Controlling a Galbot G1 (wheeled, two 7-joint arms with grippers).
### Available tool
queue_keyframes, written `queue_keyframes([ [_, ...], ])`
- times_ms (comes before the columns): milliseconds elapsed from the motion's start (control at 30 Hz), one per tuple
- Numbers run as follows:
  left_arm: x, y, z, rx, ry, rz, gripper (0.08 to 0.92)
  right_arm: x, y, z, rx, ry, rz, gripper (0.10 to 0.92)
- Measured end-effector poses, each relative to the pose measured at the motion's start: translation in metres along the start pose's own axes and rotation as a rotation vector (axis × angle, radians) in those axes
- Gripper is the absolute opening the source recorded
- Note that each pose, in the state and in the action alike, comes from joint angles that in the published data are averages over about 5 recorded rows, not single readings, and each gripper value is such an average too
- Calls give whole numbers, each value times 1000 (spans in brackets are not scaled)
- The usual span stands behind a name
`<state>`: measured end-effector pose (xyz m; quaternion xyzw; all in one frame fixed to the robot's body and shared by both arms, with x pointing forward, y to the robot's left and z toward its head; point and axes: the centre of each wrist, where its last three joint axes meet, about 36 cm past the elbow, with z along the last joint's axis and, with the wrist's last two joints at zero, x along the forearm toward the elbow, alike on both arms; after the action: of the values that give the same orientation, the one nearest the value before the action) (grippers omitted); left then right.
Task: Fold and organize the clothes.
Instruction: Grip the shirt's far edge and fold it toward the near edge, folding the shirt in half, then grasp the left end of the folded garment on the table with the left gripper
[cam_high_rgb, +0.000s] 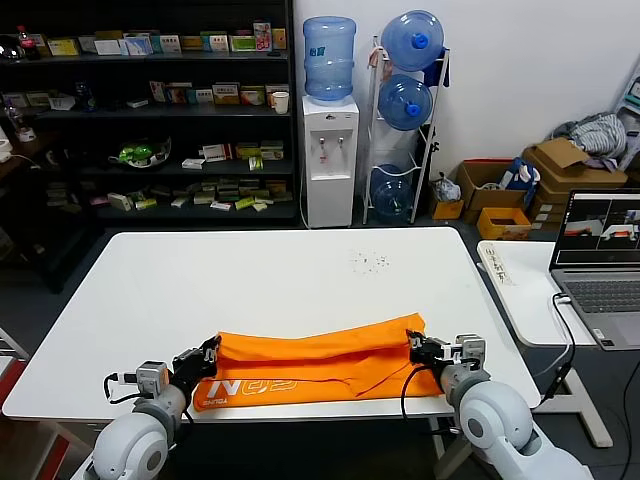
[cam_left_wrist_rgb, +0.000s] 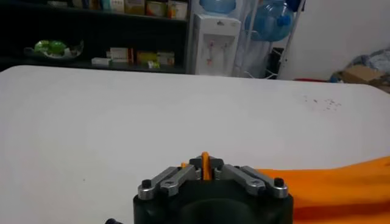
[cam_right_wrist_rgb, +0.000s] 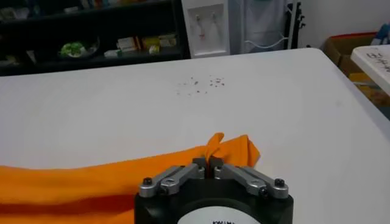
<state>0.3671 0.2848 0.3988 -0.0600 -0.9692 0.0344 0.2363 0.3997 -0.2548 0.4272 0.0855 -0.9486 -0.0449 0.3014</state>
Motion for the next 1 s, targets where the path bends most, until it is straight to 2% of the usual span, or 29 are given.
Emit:
queue_keyframes([
  [367, 11, 3, 5, -7, 7, -20, 522, 13, -6, 3, 12, -20, -5, 554],
  [633, 18, 6, 21, 20, 27, -31, 754, 27, -19, 8, 7, -53, 23, 779],
  [733, 19, 6, 25, 39, 29, -36, 808, 33, -22, 10, 3, -66, 35, 816],
  [1000, 15, 6, 33, 64, 37, -43, 823, 43, -23, 13, -8, -91, 56, 823],
])
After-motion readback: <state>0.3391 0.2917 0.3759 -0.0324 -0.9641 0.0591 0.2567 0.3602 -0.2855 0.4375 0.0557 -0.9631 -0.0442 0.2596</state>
